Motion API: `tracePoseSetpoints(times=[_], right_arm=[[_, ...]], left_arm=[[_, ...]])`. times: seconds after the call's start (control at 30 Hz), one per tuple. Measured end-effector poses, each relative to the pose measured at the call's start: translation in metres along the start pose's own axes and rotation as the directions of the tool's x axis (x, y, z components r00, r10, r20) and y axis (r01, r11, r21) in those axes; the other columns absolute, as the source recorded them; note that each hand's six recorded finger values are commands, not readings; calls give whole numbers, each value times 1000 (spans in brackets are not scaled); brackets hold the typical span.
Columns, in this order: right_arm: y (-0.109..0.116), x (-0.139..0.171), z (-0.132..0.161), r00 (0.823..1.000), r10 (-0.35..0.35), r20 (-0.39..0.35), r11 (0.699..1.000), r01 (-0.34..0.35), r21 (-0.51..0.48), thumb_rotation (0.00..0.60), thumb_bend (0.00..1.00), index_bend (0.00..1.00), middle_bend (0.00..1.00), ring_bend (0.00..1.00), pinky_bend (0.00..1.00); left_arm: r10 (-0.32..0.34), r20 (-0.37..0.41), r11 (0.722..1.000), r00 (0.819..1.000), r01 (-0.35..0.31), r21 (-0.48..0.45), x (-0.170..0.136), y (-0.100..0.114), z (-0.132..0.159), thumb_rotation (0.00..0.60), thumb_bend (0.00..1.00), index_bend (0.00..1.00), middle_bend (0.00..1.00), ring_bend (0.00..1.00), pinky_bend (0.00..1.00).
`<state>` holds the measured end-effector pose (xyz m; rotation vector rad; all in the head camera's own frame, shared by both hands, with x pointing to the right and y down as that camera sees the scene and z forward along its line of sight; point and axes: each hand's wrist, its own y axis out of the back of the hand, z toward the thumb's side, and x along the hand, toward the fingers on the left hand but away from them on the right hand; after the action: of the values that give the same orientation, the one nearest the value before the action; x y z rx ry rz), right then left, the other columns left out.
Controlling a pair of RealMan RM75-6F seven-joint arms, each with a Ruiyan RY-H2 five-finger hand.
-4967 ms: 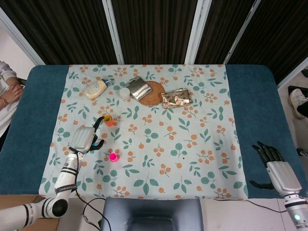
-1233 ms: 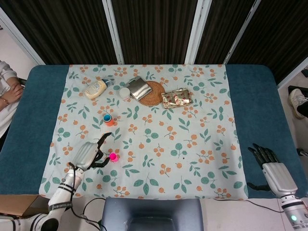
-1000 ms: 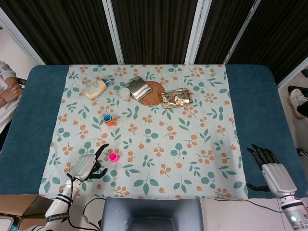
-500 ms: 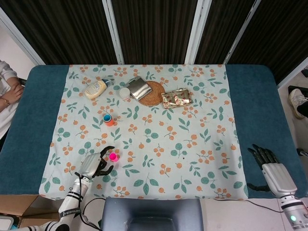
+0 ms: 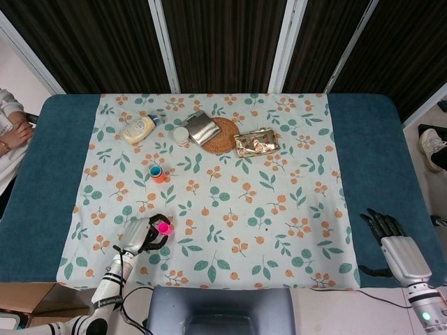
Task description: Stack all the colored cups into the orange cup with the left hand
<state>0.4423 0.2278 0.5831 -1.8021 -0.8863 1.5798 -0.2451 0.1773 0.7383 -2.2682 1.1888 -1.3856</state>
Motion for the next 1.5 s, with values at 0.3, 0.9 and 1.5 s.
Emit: tracePoseSetpoints(times=[0.3,0.9,1.5], right_arm=[[1,1,0,1000,-4,0,1000,4,-1,600,189,0,0,0,0],[-4,-2,0,1000,9,3,1000,-9,14,600,189,0,0,0,0],[1,-8,-8,999,-6,38,1000,6,8,600,189,0,0,0,0]], left_arm=[[16,-5,1000,1000,-16,-3,5,4,-1,600,378,565,1000,1000,1000],[177,12,980,984,-175,-91,48,72,30,600,375,589,1000,1000,1000],[319,-105,947,942,-322,-14,122,105,34,600,373,599,1000,1000,1000]])
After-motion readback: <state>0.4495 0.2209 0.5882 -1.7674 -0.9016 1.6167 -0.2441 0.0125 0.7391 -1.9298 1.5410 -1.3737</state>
